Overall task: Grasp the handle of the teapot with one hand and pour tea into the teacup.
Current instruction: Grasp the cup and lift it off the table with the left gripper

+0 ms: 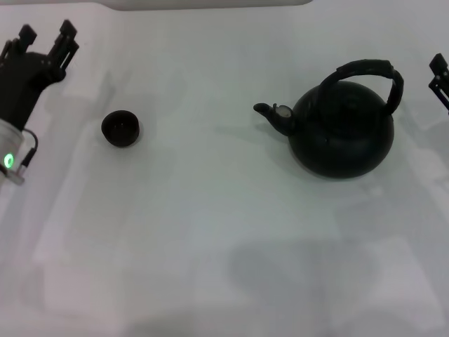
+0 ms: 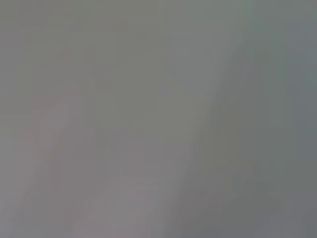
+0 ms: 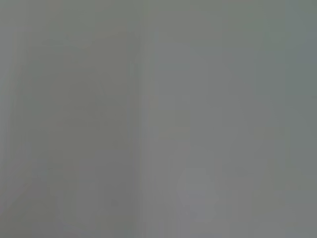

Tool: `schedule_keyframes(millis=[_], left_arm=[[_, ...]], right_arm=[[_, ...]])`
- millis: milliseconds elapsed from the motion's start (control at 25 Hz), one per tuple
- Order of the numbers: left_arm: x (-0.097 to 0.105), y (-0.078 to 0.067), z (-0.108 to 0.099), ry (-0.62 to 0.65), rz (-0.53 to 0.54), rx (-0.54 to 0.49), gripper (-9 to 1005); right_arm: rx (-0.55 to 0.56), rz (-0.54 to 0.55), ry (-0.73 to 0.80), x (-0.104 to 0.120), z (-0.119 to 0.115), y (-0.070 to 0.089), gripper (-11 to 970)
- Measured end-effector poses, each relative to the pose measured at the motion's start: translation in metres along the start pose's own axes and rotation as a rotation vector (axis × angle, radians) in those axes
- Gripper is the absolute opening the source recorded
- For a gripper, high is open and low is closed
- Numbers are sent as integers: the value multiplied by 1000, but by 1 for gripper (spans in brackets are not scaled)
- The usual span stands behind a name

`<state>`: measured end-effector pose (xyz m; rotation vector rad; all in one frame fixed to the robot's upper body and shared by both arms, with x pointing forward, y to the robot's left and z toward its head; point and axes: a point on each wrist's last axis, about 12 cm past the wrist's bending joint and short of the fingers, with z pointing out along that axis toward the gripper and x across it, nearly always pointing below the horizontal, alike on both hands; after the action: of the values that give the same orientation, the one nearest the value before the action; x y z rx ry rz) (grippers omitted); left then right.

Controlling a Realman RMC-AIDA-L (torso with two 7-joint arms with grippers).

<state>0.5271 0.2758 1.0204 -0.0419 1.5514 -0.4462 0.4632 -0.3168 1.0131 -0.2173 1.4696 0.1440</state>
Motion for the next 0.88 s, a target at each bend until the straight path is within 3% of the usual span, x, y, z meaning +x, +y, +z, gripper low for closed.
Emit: schedule_keyframes(millis=[160,400,560,880], left_arm=[[-15,15,13,53,-34,79,782],[-50,32,42,233,-19,214,784],[-75,29,62,341,47,296,783],[-105,16,88,554,160,376,774]], right_arm=[[26,6,-1,0,1,-3,874],[43,10,-4,-1,1,-5,875],[60,14,-2,0,1,-7,875],[98,24,14,1,2,-12,874]])
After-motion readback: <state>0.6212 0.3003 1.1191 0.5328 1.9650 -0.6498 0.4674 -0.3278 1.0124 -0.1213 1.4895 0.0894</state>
